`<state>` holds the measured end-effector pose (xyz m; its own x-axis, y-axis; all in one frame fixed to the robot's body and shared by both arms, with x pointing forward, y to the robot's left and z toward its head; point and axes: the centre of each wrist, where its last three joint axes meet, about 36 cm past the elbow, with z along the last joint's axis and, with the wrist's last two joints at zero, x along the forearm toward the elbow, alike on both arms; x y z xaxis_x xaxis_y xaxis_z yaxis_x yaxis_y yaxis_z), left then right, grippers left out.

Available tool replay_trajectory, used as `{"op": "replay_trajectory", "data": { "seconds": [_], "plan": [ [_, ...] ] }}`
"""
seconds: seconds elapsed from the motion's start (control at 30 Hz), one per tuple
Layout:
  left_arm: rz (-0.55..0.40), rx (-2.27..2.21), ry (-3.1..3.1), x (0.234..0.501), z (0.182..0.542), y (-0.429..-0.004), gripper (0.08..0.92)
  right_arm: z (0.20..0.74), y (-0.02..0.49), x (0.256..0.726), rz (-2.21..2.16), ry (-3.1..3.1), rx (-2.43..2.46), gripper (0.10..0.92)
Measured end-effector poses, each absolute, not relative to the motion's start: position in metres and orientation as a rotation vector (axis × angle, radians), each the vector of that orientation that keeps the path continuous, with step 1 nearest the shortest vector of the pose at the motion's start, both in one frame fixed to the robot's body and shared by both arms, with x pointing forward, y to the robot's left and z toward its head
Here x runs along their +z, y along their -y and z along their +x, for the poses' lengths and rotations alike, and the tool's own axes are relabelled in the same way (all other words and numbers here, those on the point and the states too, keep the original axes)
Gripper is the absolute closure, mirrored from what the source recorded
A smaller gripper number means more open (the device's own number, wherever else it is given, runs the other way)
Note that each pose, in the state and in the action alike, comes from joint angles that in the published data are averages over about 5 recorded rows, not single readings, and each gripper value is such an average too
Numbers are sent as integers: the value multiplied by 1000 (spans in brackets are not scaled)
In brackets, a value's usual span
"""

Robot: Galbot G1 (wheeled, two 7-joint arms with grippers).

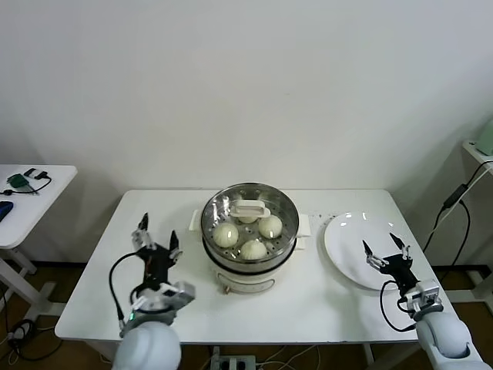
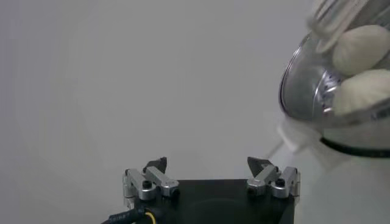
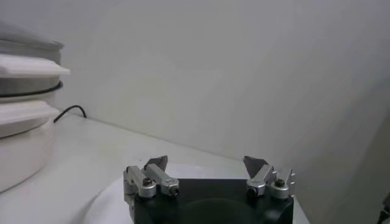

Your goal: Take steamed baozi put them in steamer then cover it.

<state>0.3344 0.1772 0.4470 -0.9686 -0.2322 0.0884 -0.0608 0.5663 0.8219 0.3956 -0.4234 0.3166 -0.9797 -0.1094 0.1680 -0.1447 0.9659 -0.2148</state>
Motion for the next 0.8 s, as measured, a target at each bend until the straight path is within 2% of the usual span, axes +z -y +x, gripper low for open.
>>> {"op": "replay_trajectory", "data": {
  "seconds": [0.33, 0.57, 0.8],
  "plan": [
    [194, -686, 2931, 400, 318, -252, 177, 387, 413, 315, 222, 2973, 320, 200],
    [240, -391, 3023, 370, 308, -281, 177, 380, 408, 316, 231, 2979, 305, 200],
    [296, -277, 3064, 357, 300, -299, 177, 377, 406, 313, 230, 2979, 288, 200]
  ]
}}
